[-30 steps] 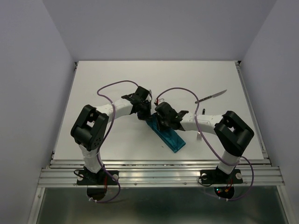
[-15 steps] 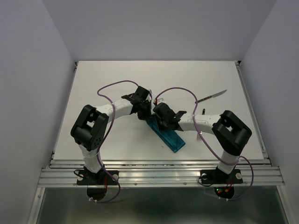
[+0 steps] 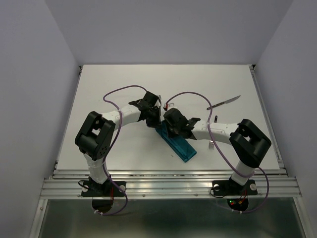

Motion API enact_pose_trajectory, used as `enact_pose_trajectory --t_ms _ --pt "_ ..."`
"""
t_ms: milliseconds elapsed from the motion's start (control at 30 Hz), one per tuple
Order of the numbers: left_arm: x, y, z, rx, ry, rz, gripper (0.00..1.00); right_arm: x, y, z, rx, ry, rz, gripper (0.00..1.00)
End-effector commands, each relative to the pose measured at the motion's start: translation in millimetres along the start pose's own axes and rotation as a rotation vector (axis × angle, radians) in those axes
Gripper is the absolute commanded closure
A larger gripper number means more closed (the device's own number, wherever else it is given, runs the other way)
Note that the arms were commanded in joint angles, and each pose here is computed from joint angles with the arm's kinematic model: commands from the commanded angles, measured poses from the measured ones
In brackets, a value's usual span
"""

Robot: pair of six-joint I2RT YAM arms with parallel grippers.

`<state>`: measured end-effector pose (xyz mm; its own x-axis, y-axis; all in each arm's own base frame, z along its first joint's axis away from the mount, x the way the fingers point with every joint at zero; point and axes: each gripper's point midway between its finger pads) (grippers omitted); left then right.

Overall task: Fold the napkin into a case and place the utensils inside
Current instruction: Smooth out the smaller rectangle-folded napkin at the center of the board.

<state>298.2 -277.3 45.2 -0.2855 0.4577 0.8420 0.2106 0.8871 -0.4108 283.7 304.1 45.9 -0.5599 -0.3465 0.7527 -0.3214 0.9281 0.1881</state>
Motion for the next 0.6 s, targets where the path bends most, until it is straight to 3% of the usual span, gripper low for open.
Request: enact_pose_trajectory --t_ms 0,567 --pt "14.1 -13.3 -15.2 -0.013 -0.055 0.046 1.00 3.5 10.7 -17.0 -0.022 -0.064 -0.022 0.99" --pt "16.8 -15.4 -19.0 -0.013 -0.064 0.057 1.00 20.2 29.8 -17.6 -0.013 -0.045 -0.139 0.99"
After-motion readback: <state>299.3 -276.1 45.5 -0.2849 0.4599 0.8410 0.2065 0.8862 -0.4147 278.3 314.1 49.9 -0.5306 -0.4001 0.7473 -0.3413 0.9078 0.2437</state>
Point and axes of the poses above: each gripper's point midway between its finger pads, its own x axis back along the fingers, its own y axis along the line the jaws close on, z = x × y, and after that the axes turned 4 degrees about -x, right-handed
